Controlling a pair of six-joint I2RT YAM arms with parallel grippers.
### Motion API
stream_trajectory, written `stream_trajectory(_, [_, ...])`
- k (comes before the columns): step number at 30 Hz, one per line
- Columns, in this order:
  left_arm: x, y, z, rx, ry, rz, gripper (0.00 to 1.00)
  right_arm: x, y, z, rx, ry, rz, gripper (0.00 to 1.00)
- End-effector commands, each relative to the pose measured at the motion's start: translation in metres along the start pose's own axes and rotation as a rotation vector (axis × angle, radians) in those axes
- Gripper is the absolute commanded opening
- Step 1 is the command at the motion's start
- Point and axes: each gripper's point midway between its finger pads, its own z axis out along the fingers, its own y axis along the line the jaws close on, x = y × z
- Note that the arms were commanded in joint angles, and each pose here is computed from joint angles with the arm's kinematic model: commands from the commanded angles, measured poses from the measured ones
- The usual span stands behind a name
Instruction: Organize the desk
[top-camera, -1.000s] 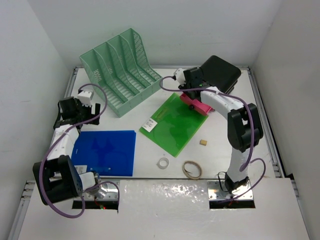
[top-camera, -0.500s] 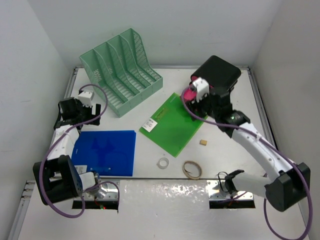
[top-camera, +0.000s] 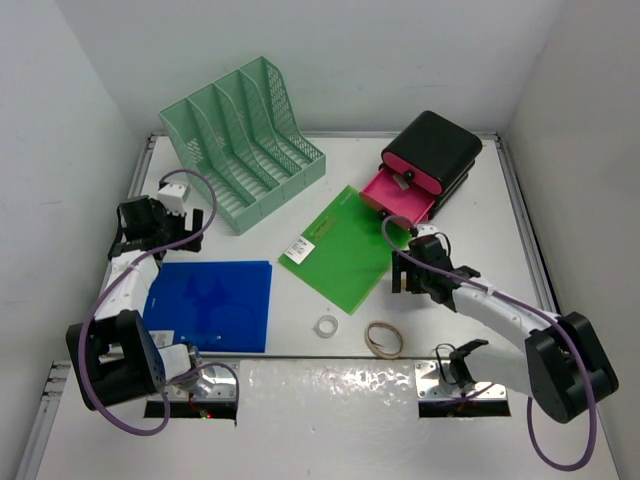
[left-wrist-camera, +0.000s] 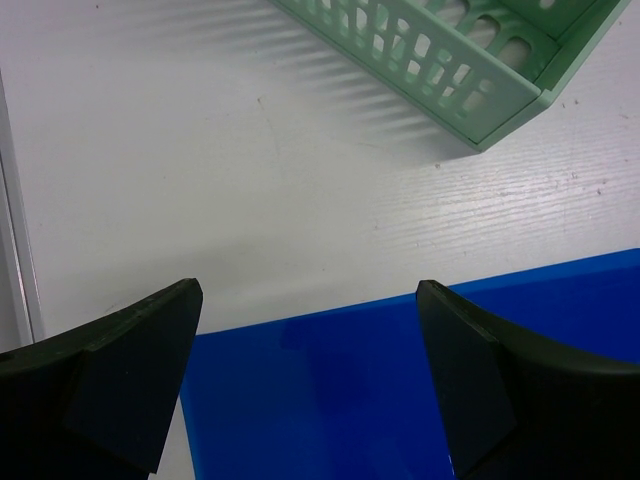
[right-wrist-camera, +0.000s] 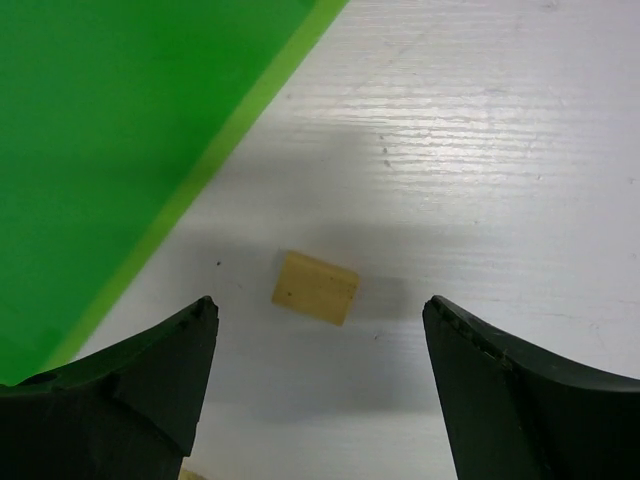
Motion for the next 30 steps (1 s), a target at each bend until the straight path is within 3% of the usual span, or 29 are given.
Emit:
stream_trajectory(1, [-0.010, -0.001, 0.000, 0.007, -0.043, 0.020, 0.87, -0.022, -0.002, 0.008, 0.056, -0.114, 0.172, 0.80])
stream_trajectory(6, [-0.010, -0.001, 0.000, 0.006, -0.044, 0.026, 0.87, -0.006, -0.008, 0.015, 0.102, -0.062, 0.206, 0.74])
stream_trajectory(15, [-0.008, -0.001, 0.003, 0.007, -0.039, 0.023, 0.87, 0.009, 0.002, 0.016, 0.093, -0.024, 0.169, 0.55])
stream_trajectory(16, [-0.008, 0.000, 0.003, 0.005, -0.038, 0.023, 0.87, 0.013, 0.000, 0.017, 0.105, -0.017, 0.166, 0.49])
stream_trajectory(17, [-0.008, 0.000, 0.003, 0.005, -0.038, 0.023, 0.87, 0.012, -0.001, 0.018, 0.108, -0.022, 0.166, 0.30])
stream_trajectory(20, [-0.007, -0.001, 0.003, 0.009, -0.036, 0.023, 0.87, 0.008, 0.001, 0.016, 0.100, -0.037, 0.167, 0.06])
stream_trajectory(21, [-0.008, -0.001, 0.003, 0.008, -0.039, 0.025, 0.87, 0.007, -0.001, 0.015, 0.107, -0.039, 0.159, 0.02])
stream_trajectory(26, [-0.006, -0.002, 0.003, 0.010, -0.037, 0.025, 0.87, -0.038, 0.013, -0.007, 0.020, -0.161, 0.070, 0.00])
stream_trajectory(30, [-0.006, -0.001, 0.004, 0.009, -0.036, 0.022, 0.87, -0.095, 0.078, -0.045, -0.279, -0.270, -0.043, 0.00])
